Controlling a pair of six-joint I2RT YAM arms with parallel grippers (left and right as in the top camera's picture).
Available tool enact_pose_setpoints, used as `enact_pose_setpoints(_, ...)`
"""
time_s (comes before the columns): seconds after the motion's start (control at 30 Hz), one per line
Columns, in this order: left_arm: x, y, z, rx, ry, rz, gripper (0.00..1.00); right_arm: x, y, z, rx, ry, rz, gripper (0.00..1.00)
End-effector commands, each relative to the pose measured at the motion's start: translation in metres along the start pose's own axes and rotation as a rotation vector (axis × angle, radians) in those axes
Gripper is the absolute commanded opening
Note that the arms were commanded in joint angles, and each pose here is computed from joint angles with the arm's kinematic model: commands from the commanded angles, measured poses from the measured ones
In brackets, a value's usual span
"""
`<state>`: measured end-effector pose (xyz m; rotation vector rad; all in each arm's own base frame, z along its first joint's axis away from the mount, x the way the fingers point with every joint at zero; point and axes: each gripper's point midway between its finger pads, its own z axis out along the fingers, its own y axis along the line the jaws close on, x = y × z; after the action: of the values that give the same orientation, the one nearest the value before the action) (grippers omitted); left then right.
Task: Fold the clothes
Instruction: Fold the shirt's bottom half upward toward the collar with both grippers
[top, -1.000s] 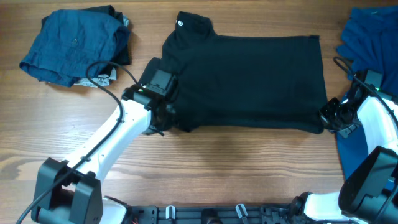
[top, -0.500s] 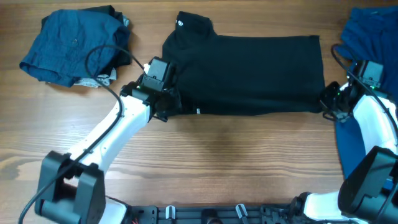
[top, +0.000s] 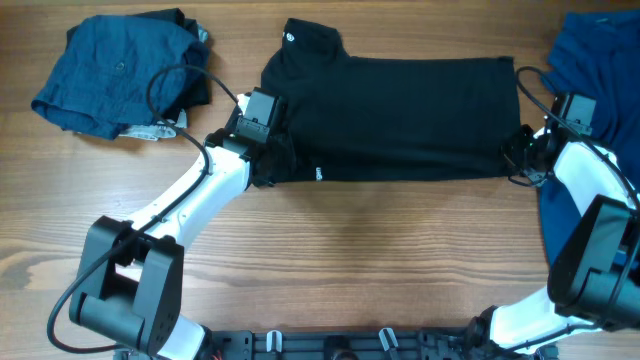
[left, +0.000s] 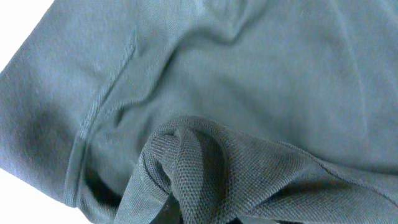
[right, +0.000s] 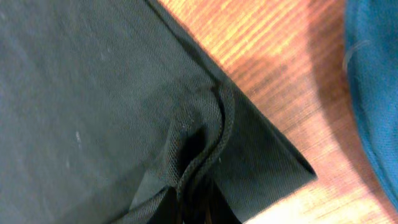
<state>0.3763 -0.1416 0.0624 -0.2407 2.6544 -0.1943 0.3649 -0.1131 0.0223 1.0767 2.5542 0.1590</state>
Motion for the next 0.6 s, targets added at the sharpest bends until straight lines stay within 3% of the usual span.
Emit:
enact_pose_setpoints(0.0,-0.019,0.007,0.003,-0.043,-0.069,0.023,0.06,-0.005,0.001,0.009,0.004,-0.018,0.007,0.24)
enact_pose_setpoints(0.03,-0.019,0.007,0.006,-0.044,-0.067,0.024,0.18,-0.007,0.002,0.009,-0.002,-0.029,0.006,0.49)
enact_pose_setpoints(0.07,-0.017,0.007,0.011,-0.048,-0.06,0.025,0.39,-0.014,0.007,0.008,-0.025,-0.055,0.015,0.73)
enact_pose_setpoints(0.13,-0.021,0.004,0.015,-0.039,-0.077,0.039,0.44,-0.028,0.026,0.006,-0.115,-0.104,0.002,0.89)
enact_pose_setpoints(0.2,-0.034,-0.003,0.014,-0.012,-0.128,0.067,0.52,-0.042,0.055,-0.003,-0.271,-0.146,-0.053,0.9)
enact_pose_setpoints(0.23,-0.043,-0.007,0.011,0.0,-0.155,0.064,0.62,-0.046,0.071,-0.009,-0.352,-0.154,-0.072,0.9)
enact_pose_setpoints(0.3,-0.069,-0.013,-0.005,0.02,-0.187,0.044,0.63,-0.047,0.095,-0.025,-0.463,-0.14,-0.173,0.82)
enact_pose_setpoints(0.4,-0.097,-0.018,-0.037,0.023,-0.177,0.027,0.63,-0.037,0.095,-0.043,-0.428,-0.058,-0.307,0.75)
enact_pose_setpoints(0.43,-0.101,-0.018,-0.046,0.021,-0.164,0.023,0.49,-0.03,0.092,-0.049,-0.406,-0.018,-0.353,0.71)
enact_pose_setpoints(0.47,-0.102,-0.017,-0.051,0.015,-0.148,0.016,0.26,-0.022,0.089,-0.054,-0.386,0.027,-0.379,0.61)
enact_pose_setpoints(0.5,-0.098,-0.015,-0.054,0.014,-0.12,0.007,0.05,-0.012,0.085,-0.056,-0.359,0.076,-0.379,0.43)
enact_pose_setpoints(0.53,-0.089,-0.012,-0.053,0.014,-0.078,-0.018,0.04,0.0,0.082,-0.056,-0.343,0.128,-0.374,0.22)
enact_pose_setpoints(0.57,-0.078,-0.008,-0.051,0.006,-0.025,-0.044,0.04,0.012,0.08,-0.055,-0.334,0.169,-0.374,0.13)
